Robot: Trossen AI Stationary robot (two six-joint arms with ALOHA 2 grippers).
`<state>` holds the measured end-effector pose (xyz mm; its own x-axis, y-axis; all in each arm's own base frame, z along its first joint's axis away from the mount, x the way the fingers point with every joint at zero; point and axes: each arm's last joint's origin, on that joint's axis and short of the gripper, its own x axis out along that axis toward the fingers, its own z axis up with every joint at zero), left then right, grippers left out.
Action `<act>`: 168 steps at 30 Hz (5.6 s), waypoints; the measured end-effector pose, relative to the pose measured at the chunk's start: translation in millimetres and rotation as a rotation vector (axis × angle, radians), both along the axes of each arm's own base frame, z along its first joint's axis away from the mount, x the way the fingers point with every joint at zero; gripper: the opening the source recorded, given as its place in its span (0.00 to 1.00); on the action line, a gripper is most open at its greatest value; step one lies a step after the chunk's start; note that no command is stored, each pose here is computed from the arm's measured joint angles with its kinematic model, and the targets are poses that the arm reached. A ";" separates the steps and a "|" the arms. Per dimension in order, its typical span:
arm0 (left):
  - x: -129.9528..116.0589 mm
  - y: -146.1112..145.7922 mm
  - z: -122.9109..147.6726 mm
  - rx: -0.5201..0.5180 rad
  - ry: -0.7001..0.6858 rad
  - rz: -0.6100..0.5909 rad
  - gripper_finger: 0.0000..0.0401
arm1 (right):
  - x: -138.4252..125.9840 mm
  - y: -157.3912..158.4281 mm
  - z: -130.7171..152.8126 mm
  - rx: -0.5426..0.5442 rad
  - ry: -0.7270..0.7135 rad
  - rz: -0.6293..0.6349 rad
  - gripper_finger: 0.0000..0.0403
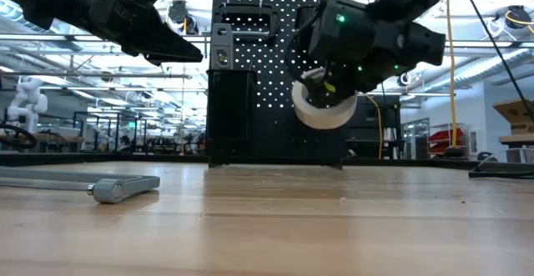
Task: Hang tools onto peg board
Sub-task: Hang the white tape on the black peg board
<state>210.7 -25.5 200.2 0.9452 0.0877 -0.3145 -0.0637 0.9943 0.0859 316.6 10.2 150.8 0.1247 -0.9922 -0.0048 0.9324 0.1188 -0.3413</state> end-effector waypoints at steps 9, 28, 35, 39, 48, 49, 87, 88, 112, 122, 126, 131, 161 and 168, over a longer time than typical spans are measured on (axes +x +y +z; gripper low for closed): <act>0.0 0.0 -0.1 0.000 0.001 0.000 0.28 | 2.5 1.0 -0.8 0.108 -0.442 0.004 0.19; 3.4 -0.3 12.4 -0.104 -0.140 0.023 0.28 | -6.3 48.8 -0.2 0.121 -0.592 0.148 0.19; 5.3 -2.8 30.8 -0.396 -0.333 -0.022 0.28 | -3.7 84.2 12.7 0.067 -0.276 0.254 0.19; 5.2 -3.4 36.0 -0.459 -0.382 -0.040 0.28 | 5.4 99.7 30.3 0.036 -0.153 0.288 0.19; 30.2 -22.2 28.8 -0.444 -0.360 -0.100 0.31 | 19.4 132.9 72.6 -0.012 0.017 0.356 0.19; 34.1 -23.9 28.1 -0.430 -0.352 -0.105 0.33 | 19.5 136.4 75.7 -0.017 0.035 0.365 0.19; 85.2 -32.6 28.8 -0.384 -0.211 0.023 0.71 | 41.1 142.6 113.9 -0.036 0.303 0.435 0.19; 85.3 -32.6 28.9 -0.373 -0.211 0.020 0.71 | 41.1 142.5 113.8 -0.036 0.305 0.435 0.19; 84.8 -32.5 27.7 -0.310 -0.194 0.005 0.40 | 40.5 142.7 114.1 -0.049 0.309 0.421 0.29; 84.8 -31.0 25.7 -0.178 -0.176 0.010 0.40 | 34.6 158.4 118.9 0.012 0.268 0.539 0.47; 85.5 -21.3 22.1 -0.121 -0.141 0.066 0.40 | 21.1 174.6 130.2 0.052 0.195 0.618 0.50; 86.7 -7.7 18.6 -0.088 -0.102 0.087 0.40 | -3.7 187.1 148.7 0.202 0.115 0.785 0.52; 118.0 16.5 24.5 -0.130 -0.065 0.001 0.40 | 4.1 131.3 114.9 0.105 0.298 0.513 0.50; 117.1 16.6 21.3 -0.129 -0.030 0.001 0.40 | 13.7 123.1 101.9 0.077 0.368 0.470 0.50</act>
